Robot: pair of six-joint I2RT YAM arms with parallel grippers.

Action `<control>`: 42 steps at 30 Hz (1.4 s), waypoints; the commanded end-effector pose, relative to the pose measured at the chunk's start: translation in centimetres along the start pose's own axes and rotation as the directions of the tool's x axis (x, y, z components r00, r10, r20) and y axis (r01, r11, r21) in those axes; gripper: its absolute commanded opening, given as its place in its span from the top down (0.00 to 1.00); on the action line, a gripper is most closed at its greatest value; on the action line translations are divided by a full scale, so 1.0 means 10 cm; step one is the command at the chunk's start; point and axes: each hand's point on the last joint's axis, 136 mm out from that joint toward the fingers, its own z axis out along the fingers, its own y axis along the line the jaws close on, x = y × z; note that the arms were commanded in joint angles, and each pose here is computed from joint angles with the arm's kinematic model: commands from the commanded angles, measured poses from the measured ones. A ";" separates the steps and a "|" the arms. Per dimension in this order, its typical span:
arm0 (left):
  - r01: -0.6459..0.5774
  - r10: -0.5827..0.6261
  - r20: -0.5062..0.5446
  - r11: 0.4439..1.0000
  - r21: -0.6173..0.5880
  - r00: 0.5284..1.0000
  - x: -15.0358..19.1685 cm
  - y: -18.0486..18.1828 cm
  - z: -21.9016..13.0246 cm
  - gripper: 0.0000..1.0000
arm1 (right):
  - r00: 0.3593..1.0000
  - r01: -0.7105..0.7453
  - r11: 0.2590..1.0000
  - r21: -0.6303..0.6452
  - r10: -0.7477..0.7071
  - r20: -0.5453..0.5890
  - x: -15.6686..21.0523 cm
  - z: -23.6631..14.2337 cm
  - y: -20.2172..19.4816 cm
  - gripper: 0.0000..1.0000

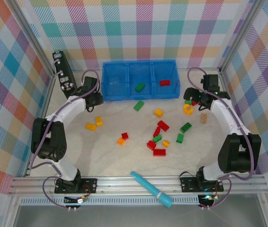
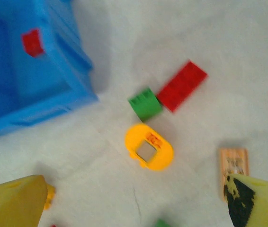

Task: Sort the legos into containers by color
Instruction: Pick up the lego from the top-left of the table, then place the lego in the container.

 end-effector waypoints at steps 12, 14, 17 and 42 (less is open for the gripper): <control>-0.013 -0.029 0.140 0.958 0.288 0.990 -0.78 -1.00 -0.19 0.79 | 0.966 -0.215 0.967 -0.138 0.190 -0.177 0.34 0.43 -0.03 0.01; -0.007 -0.034 0.132 0.953 0.302 0.991 -0.80 -1.09 -0.07 0.78 | 0.968 -0.202 0.974 -0.104 0.183 -0.173 0.36 0.50 -0.10 0.01; -0.002 -0.038 0.125 0.950 0.311 0.991 -0.85 -1.21 0.11 0.74 | 0.971 -0.180 0.982 -0.057 0.168 -0.172 0.38 0.59 -0.19 0.01; -0.051 -0.009 0.168 0.935 0.351 0.986 -1.06 -1.39 -0.07 0.22 | 0.964 -0.120 0.993 0.024 0.122 -0.237 0.30 1.28 -0.13 0.00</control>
